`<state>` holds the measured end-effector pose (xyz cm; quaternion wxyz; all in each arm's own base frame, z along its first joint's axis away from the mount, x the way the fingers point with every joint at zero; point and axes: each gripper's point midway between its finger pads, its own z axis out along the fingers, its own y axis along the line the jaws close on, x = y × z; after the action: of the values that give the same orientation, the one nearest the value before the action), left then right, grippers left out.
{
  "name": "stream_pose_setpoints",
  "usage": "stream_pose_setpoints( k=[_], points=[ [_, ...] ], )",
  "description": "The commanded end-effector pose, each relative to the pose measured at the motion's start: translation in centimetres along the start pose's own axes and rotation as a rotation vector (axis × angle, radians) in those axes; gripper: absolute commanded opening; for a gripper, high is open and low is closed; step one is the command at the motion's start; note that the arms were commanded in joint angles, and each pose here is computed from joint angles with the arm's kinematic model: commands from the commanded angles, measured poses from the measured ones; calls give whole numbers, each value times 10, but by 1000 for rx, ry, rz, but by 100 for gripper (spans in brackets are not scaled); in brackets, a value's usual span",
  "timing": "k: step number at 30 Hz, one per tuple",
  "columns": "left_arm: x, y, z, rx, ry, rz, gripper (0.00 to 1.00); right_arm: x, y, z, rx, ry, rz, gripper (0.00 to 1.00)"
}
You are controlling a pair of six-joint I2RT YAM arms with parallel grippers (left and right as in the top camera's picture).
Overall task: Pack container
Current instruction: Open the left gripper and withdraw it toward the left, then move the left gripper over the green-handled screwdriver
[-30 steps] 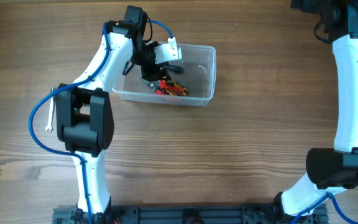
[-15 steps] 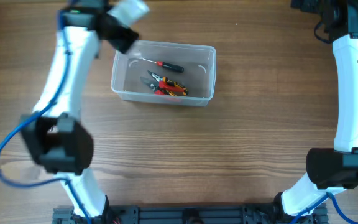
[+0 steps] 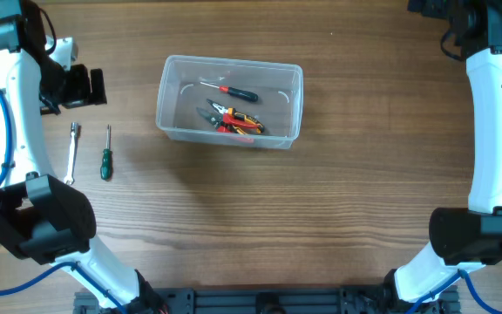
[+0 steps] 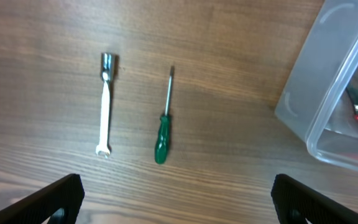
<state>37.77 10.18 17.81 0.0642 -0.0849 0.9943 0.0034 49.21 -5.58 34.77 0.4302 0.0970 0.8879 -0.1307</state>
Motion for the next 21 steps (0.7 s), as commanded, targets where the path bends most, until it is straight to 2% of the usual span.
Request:
stream_pose_setpoints(
  k=[1,10,17,21],
  points=[
    [5,-10,6,46,23,-29,100,-3,1,-4,-5,-11,20,100],
    [40,-26,72,78,155,-8,100,-3,1,-4,-5,-11,19,100],
    [65,-27,120,93,196,29,100,-3,1,-4,-5,-11,20,100],
    [77,-15,142,90,200,-3,100,-3,1,-4,-5,-11,20,100]
  ],
)
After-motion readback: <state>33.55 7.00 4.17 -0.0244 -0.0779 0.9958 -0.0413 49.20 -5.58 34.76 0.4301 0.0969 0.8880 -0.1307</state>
